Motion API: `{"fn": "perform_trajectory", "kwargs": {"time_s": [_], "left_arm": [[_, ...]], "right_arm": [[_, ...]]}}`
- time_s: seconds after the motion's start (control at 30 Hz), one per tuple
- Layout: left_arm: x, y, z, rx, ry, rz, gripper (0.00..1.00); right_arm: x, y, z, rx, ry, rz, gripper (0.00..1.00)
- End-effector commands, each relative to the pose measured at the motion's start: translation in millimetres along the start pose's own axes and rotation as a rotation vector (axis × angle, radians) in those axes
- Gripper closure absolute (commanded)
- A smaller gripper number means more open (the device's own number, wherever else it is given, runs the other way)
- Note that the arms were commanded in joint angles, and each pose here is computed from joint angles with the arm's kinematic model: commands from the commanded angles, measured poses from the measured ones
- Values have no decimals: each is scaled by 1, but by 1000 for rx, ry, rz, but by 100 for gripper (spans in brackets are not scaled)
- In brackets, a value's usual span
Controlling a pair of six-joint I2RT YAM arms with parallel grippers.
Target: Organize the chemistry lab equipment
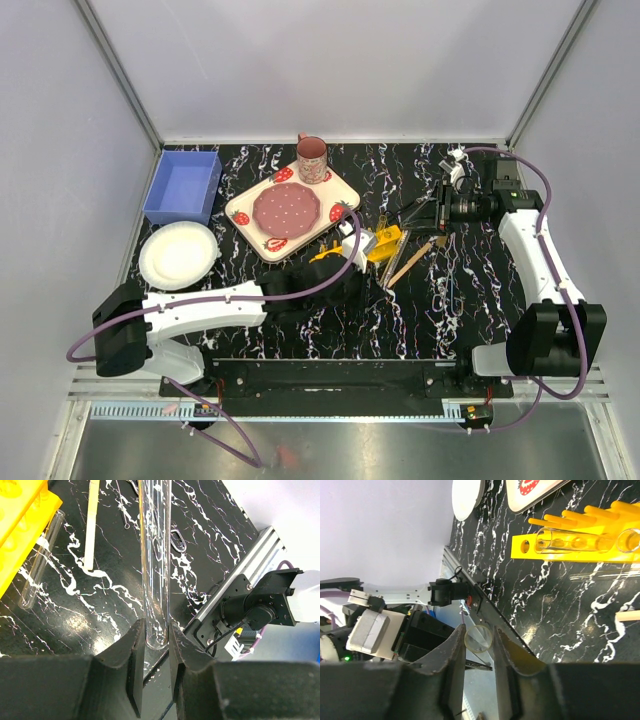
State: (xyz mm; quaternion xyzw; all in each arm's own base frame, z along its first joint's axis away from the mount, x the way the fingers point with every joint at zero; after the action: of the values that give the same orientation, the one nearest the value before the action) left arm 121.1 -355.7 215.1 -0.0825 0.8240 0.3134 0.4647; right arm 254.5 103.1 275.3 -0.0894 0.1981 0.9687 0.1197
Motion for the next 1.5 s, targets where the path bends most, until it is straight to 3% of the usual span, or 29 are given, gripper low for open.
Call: {"fn": "perform_trajectory", "kwargs": {"time_s": [0.0, 0.1, 0.2, 0.23, 0.33, 0.37, 0.47, 0.57, 0.9, 1.13, 1.47], "left_arm": [[-18, 10, -11, 56, 4, -82, 90], [-17, 14, -8, 46, 9, -87, 87], [-17, 22, -4, 29, 30, -106, 70], [-20, 30, -4, 34, 37, -128, 57], [-18, 45, 5, 6, 62, -166, 37], [-23, 60, 8, -6, 76, -198, 25], [-20, 88, 25, -41, 96, -233, 8], [-5, 105, 52, -134, 107, -203, 2], [59, 160, 114, -346, 231, -176, 1], [81, 165, 121, -343, 334, -189, 1], [83, 164, 122, -357, 351, -183, 1]], "right_arm": [[-5, 2, 10, 13, 79, -13, 72], [-6, 5, 16, 23, 144, -32, 76], [-8, 12, 26, 40, 238, -66, 78], [-5, 8, 32, 34, 279, -53, 78], [-8, 13, 46, 40, 367, -84, 78], [-9, 15, 51, 44, 393, -97, 78], [-12, 14, 65, 40, 461, -117, 79], [-11, 8, 82, 38, 554, -133, 79], [-32, -11, 112, 78, 830, -181, 80], [-30, -42, 113, 117, 1002, -131, 80], [-27, -88, 98, 174, 1211, -149, 80]]}}
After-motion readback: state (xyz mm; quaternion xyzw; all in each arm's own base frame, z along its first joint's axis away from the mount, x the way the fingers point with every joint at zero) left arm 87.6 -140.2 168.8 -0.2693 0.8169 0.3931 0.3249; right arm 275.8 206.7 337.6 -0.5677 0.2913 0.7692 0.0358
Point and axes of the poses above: each gripper's point midway between its finger pads, its own y axis back along the fingers, its own z axis along the line the jaws close on, x = y × z, the point moved 6 cm from there along y, back along the fingers, and after that the axes turned 8 degrees about -y, right-handed, at the moved point
